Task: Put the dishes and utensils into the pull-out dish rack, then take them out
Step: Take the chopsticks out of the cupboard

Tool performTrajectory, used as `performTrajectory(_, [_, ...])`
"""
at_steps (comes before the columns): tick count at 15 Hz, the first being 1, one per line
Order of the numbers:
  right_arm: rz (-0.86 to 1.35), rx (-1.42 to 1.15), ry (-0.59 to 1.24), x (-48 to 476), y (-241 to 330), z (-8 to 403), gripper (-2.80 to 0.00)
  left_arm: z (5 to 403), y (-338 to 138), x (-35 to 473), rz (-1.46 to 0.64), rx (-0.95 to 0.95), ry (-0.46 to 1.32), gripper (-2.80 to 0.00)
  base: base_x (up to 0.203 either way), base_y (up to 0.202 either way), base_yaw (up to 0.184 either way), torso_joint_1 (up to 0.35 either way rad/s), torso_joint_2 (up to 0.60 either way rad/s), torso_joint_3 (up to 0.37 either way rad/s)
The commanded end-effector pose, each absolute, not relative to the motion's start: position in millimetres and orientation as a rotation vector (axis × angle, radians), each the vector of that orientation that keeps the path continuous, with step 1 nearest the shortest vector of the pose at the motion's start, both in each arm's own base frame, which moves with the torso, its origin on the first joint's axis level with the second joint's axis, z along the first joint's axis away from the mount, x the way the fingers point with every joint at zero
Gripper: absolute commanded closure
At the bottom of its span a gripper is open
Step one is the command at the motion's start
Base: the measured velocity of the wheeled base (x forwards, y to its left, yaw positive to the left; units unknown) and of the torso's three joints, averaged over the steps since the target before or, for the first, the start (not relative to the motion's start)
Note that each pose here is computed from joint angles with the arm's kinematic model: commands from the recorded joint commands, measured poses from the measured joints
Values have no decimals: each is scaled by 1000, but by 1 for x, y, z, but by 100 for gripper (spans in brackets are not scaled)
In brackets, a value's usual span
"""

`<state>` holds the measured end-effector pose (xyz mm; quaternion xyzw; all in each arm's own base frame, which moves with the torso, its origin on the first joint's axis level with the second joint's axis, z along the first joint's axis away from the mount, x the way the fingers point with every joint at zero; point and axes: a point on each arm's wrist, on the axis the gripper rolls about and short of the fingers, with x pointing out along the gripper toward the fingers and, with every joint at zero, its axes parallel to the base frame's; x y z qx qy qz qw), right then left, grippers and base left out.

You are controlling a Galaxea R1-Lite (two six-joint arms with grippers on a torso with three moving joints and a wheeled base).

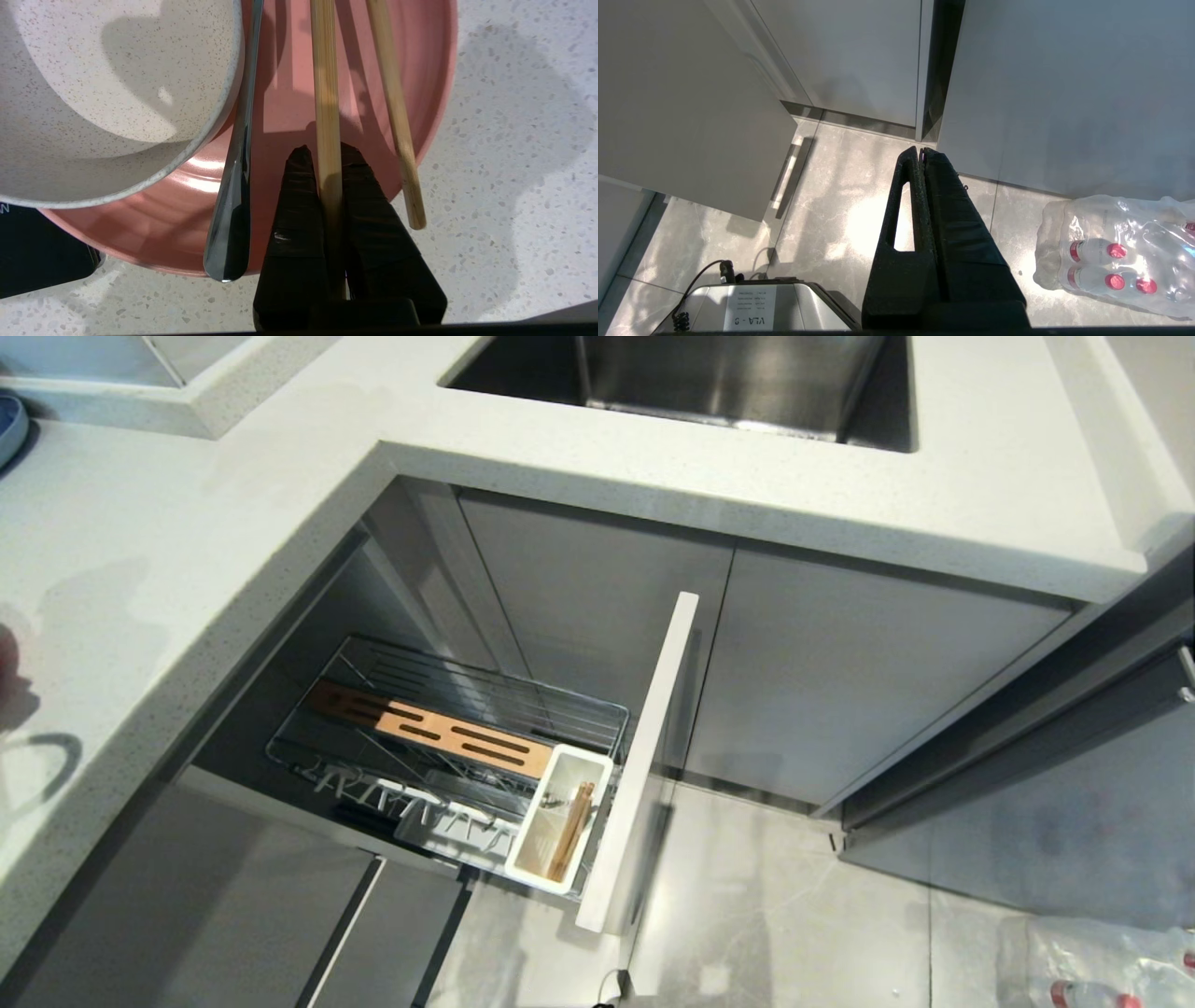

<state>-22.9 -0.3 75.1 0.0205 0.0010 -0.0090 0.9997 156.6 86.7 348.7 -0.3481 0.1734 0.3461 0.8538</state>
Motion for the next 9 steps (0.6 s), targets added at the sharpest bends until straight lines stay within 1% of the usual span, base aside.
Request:
performTrajectory(1, [-18, 41, 4, -23, 0, 75, 0, 345, 90, 160, 741, -741, 381, 0, 0, 0, 0, 0, 0, 0])
performTrajectory(9, [-19, 41, 4, -23, 0, 75, 0, 341, 97, 164, 769, -754, 394, 0, 0, 0, 0, 0, 0, 0])
